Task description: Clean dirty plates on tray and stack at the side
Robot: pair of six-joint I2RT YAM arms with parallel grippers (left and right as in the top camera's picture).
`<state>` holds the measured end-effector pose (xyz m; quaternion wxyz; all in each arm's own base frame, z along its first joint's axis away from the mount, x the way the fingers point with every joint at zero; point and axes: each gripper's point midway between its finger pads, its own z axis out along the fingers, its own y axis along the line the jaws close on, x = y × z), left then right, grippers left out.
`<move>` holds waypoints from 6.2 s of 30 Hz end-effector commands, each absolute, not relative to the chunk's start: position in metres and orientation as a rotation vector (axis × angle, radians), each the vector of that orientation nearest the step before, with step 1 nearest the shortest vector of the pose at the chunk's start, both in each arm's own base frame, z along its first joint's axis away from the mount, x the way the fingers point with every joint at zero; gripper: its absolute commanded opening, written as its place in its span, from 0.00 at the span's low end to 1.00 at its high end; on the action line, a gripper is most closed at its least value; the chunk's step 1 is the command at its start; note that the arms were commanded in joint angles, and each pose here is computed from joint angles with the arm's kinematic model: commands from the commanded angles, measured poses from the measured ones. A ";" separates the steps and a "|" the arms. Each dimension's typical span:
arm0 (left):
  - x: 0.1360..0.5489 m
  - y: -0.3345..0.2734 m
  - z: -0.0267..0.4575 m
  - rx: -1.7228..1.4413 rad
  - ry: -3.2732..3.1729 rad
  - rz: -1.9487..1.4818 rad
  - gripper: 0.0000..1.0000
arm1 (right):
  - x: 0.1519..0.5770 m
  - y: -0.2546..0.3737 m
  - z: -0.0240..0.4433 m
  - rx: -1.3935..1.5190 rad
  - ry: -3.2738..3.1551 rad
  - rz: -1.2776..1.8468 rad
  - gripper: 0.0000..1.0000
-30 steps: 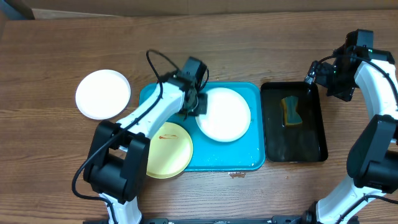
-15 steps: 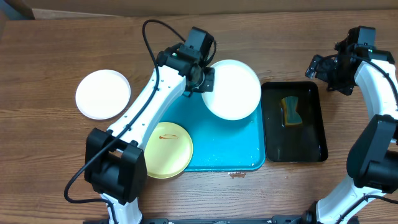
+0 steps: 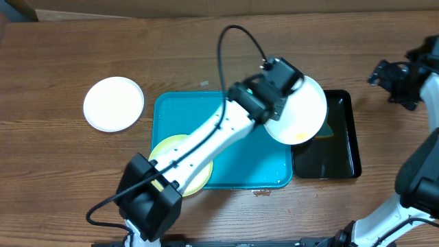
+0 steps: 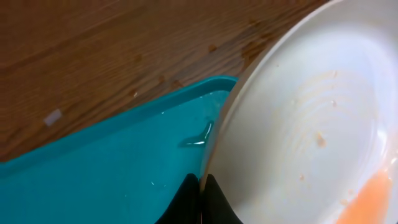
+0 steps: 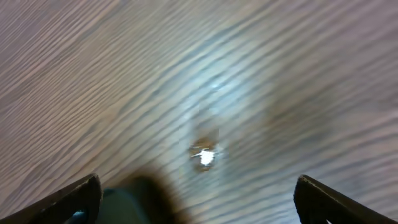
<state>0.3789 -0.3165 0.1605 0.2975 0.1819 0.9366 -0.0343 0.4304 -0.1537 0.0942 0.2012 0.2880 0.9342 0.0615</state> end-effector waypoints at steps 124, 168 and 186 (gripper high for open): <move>0.189 -0.035 0.113 -0.886 3.159 -0.090 0.62 | 0.432 -0.165 0.110 0.819 2.557 0.169 1.00; 0.169 -0.057 0.030 -1.274 3.073 -0.276 0.13 | 0.432 -0.165 0.110 0.819 2.557 0.169 1.00; 0.159 -0.041 0.061 -0.754 3.280 -0.146 0.59 | 0.432 -0.165 0.110 0.819 2.557 0.169 1.00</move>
